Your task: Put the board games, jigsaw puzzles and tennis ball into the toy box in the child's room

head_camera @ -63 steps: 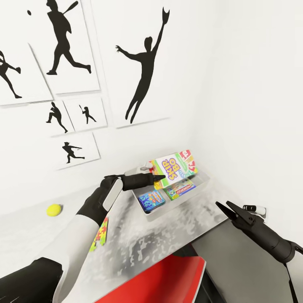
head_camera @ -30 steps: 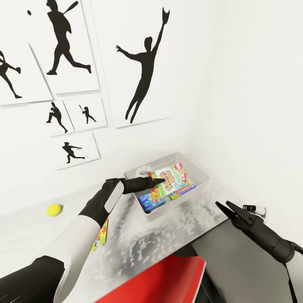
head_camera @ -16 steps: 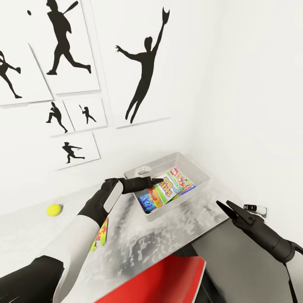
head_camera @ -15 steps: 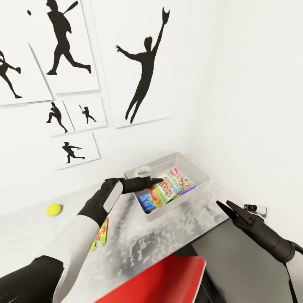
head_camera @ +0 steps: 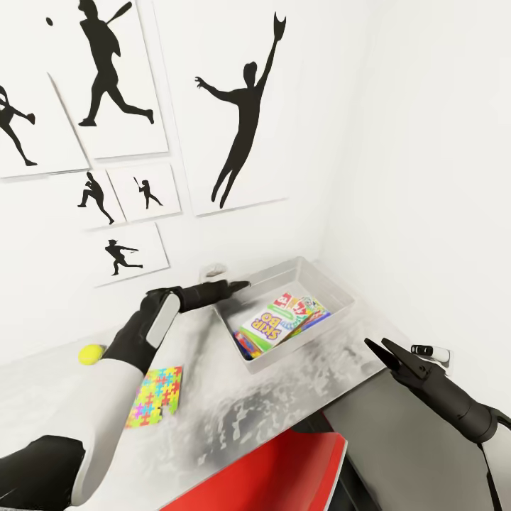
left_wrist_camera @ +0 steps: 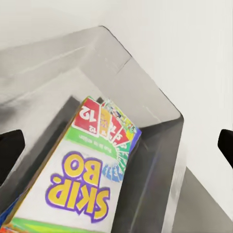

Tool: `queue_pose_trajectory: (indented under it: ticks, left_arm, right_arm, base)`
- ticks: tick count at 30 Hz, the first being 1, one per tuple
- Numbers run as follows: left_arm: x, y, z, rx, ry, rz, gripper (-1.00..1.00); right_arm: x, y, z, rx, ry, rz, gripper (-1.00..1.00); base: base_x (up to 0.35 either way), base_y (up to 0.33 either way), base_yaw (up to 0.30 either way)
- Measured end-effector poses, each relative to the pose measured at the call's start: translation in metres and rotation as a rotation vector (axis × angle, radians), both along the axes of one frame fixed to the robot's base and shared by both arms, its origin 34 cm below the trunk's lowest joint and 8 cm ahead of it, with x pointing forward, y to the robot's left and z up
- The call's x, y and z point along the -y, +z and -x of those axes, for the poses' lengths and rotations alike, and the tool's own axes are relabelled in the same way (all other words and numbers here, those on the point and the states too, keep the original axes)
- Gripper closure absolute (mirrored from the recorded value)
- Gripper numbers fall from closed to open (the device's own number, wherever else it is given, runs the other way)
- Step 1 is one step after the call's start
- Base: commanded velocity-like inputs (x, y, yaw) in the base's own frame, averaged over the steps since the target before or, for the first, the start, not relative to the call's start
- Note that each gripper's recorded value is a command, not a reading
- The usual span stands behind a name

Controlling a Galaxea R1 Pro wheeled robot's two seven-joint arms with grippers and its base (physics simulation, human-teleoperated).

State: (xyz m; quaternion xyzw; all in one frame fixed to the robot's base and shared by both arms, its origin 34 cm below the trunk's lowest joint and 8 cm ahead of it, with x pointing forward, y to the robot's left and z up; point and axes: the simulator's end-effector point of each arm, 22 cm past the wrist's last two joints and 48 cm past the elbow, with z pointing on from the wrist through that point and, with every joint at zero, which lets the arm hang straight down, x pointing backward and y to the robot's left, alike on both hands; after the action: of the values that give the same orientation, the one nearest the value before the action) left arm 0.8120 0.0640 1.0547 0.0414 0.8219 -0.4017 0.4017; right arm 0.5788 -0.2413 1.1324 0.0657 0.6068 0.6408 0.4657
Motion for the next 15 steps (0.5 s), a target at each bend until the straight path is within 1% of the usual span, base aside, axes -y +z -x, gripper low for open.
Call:
queue_pose_trajectory:
  ticks: [5, 7, 8, 9, 11, 13, 14, 15]
  left_arm:
    - [-0.020, 0.017, -0.001, 0.011, -0.003, -0.010, -1.00]
    - [-0.033, 0.032, 0.000, 0.022, -0.006, -0.010, -1.00]
    - [-0.036, 0.037, 0.000, 0.023, -0.008, -0.007, -1.00]
    - [-0.042, 0.046, 0.002, 0.026, -0.013, 0.006, -1.00]
    - [-0.054, 0.067, 0.007, 0.028, -0.027, 0.052, -1.00]
    - [-0.063, 0.077, 0.011, 0.027, -0.033, 0.080, -1.00]
    - [-0.075, 0.086, 0.014, 0.028, -0.038, 0.106, -1.00]
    - [-0.082, 0.090, 0.016, 0.029, -0.040, 0.118, -1.00]
  right_arm:
    - [0.000, 0.000, 0.000, 0.000, 0.000, 0.000, -1.00]
    - [0.000, 0.000, 0.000, 0.000, 0.000, 0.000, -1.00]
    - [0.000, 0.000, 0.000, 0.000, 0.000, 0.000, -1.00]
    - [0.000, 0.000, 0.000, 0.000, 0.000, 0.000, -1.00]
    - [0.000, 0.000, 0.000, 0.000, 0.000, 0.001, -1.00]
    - [0.000, 0.000, 0.000, 0.000, 0.000, 0.001, -1.00]
    - [0.000, 0.000, 0.000, 0.000, 0.000, 0.001, -1.00]
    - [0.000, 0.000, 0.000, 0.000, 0.000, 0.001, -1.00]
  base:
    - [0.000, 0.000, 0.000]
    - [0.000, 0.000, 0.000]
    - [0.000, 0.000, 0.000]
    - [0.000, 0.000, 0.000]
    - [0.000, 0.000, 0.000]
    - [0.000, 0.000, 0.000]
    - [0.000, 0.000, 0.000]
    - [0.000, 0.000, 0.000]
